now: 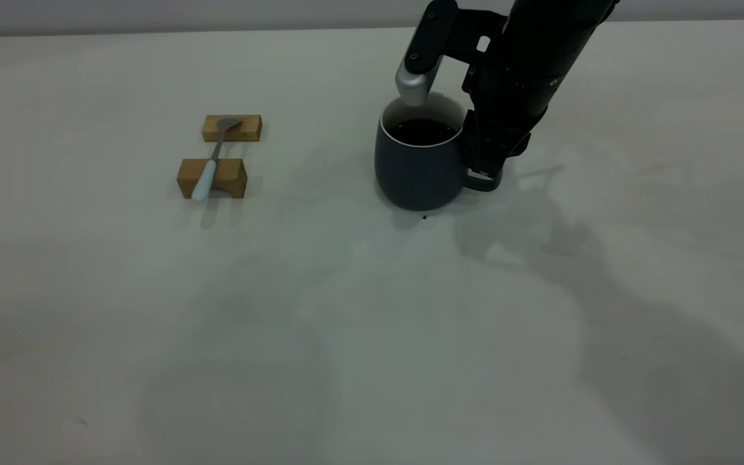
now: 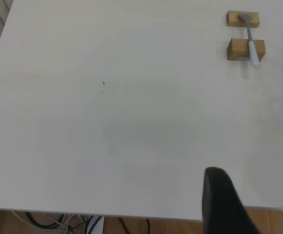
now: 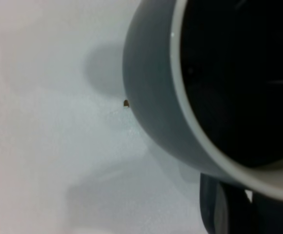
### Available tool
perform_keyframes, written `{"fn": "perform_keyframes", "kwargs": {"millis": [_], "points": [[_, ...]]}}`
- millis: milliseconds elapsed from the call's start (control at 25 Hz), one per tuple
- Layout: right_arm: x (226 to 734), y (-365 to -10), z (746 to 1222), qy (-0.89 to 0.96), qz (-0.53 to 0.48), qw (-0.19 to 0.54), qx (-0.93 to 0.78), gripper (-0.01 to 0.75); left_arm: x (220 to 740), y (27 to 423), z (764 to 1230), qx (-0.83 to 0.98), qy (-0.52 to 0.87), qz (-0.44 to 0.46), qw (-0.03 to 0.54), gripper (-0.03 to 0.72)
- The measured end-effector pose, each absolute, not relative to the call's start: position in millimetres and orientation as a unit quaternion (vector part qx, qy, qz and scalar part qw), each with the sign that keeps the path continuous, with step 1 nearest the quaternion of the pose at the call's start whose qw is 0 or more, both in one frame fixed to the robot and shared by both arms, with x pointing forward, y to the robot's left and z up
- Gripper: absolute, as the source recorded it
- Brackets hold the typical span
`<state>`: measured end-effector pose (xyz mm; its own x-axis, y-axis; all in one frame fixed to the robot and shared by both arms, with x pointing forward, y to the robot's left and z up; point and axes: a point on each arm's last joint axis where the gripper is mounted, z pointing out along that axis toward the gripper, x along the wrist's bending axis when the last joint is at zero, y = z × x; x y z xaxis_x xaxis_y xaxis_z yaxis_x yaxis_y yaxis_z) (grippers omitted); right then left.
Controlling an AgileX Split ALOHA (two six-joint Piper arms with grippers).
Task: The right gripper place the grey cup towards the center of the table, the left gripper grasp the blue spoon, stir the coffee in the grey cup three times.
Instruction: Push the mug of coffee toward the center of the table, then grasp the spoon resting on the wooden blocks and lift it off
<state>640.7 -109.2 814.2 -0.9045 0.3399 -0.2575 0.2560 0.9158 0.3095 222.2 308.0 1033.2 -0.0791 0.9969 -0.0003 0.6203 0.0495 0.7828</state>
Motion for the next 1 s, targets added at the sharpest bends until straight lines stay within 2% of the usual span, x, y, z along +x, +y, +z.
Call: {"fn": "perform_keyframes", "kwargs": {"millis": [160,280,520,600,720,1000], "points": [[640.2,-108.9,815.3,0.966,0.137,0.150,0.159,0.265,222.2,308.0,1033.2,0.611,0.662,0.319,0.295,0.399],[639.0,-108.4,820.9,0.966,0.140,0.142,0.166,0.340,222.2,308.0,1033.2,0.611,0.662,0.319,0.295,0.399],[632.5,-108.3,865.7,0.964,0.147,0.117,0.190,0.644,222.2,308.0,1033.2,0.611,0.662,0.319,0.295,0.399],[627.9,-109.2,888.4,0.960,0.151,0.106,0.209,0.705,222.2,308.0,1033.2,0.611,0.662,0.319,0.295,0.399],[618.0,-112.4,934.0,0.953,0.162,0.102,0.234,0.726,222.2,308.0,1033.2,0.611,0.662,0.319,0.295,0.399],[567.3,-137.1,1056.7,0.930,0.181,0.114,0.300,0.724,222.2,308.0,1033.2,0.611,0.662,0.319,0.295,0.399]]}}
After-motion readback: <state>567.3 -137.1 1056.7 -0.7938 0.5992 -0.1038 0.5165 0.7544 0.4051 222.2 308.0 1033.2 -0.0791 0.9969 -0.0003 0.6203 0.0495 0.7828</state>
